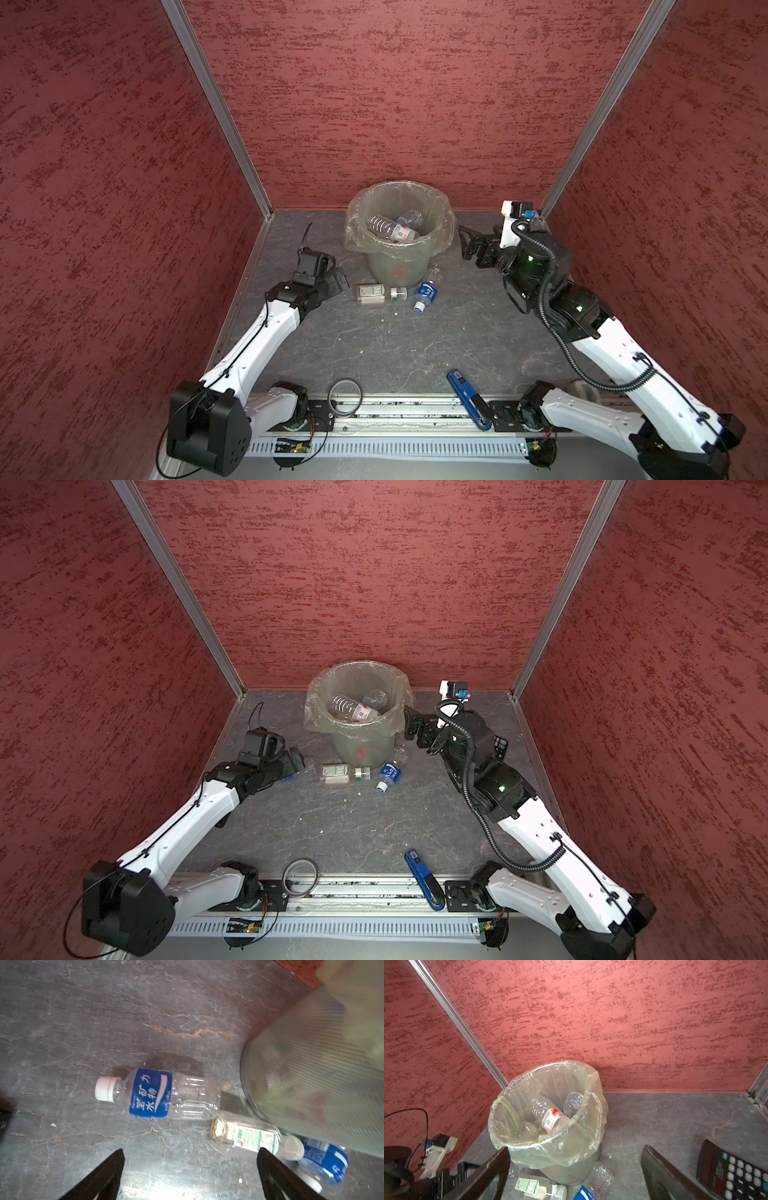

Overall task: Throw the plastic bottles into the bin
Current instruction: 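Withdraw the right gripper while the left gripper reaches toward the blue-labelled Pocari bottle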

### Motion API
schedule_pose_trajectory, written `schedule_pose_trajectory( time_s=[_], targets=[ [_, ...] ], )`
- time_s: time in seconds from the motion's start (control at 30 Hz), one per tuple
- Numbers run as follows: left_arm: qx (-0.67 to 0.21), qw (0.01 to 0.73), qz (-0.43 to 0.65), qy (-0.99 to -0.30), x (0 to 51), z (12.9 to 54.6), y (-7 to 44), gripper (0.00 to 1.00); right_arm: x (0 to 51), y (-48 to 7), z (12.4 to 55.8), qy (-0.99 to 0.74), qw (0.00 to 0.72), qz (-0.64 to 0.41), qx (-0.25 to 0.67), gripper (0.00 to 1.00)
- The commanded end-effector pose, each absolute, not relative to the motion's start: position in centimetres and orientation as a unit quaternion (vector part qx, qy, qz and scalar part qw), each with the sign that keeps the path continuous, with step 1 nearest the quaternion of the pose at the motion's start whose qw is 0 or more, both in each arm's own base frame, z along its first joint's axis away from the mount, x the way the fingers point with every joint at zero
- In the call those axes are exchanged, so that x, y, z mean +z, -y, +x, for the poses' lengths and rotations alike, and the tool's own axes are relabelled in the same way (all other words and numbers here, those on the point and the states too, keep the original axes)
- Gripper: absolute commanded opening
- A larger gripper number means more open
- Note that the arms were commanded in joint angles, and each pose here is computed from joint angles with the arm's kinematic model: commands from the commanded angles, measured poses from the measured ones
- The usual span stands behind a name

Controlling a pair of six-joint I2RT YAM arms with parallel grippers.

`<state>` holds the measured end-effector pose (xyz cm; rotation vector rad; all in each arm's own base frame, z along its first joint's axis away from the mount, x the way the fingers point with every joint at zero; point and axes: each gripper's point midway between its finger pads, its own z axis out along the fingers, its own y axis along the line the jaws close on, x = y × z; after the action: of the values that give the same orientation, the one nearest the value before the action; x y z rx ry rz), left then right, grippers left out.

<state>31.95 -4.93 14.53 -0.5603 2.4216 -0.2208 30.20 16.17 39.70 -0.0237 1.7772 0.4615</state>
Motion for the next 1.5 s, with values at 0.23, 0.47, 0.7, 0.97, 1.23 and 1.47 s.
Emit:
schedule_pose_trajectory(
  time_s=[0.23, 0.47, 0.7, 0.97, 1.23, 1.47],
  targets=[
    [-0.118, 0.345, -0.264, -0.893, 12.9, 38.1, 1.9, 1.0, 36.1, -15.7, 28.8, -0.793, 0.572, -0.005, 0.21, 0.99],
    [-0.108, 0.333, -0.266, -0.898, 10.3, 40.7, 1.2, 1.0, 34.1, -15.8, 28.3, -0.805, 0.553, -0.005, 0.215, 0.99],
    [-0.119, 0.313, -0.261, -0.906, 8.0, 41.0, 1.4, 1.0, 32.9, -15.4, 27.6, -0.814, 0.54, -0.004, 0.213, 0.99],
    [-0.126, 0.307, -0.248, -0.91, 7.3, 38.9, 2.4, 1.0, 31.7, -14.9, 27.1, -0.821, 0.532, 0.003, 0.208, 0.99],
    [-0.147, 0.304, -0.237, -0.911, 8.0, 37.0, 4.0, 1.0, 32.1, -14.8, 27.2, -0.818, 0.535, 0.006, 0.21, 0.99],
    [-0.173, 0.298, -0.237, -0.908, 8.9, 35.0, 5.0, 1.0, 32.1, -14.7, 27.1, -0.818, 0.535, 0.01, 0.211, 0.99]
  ],
)
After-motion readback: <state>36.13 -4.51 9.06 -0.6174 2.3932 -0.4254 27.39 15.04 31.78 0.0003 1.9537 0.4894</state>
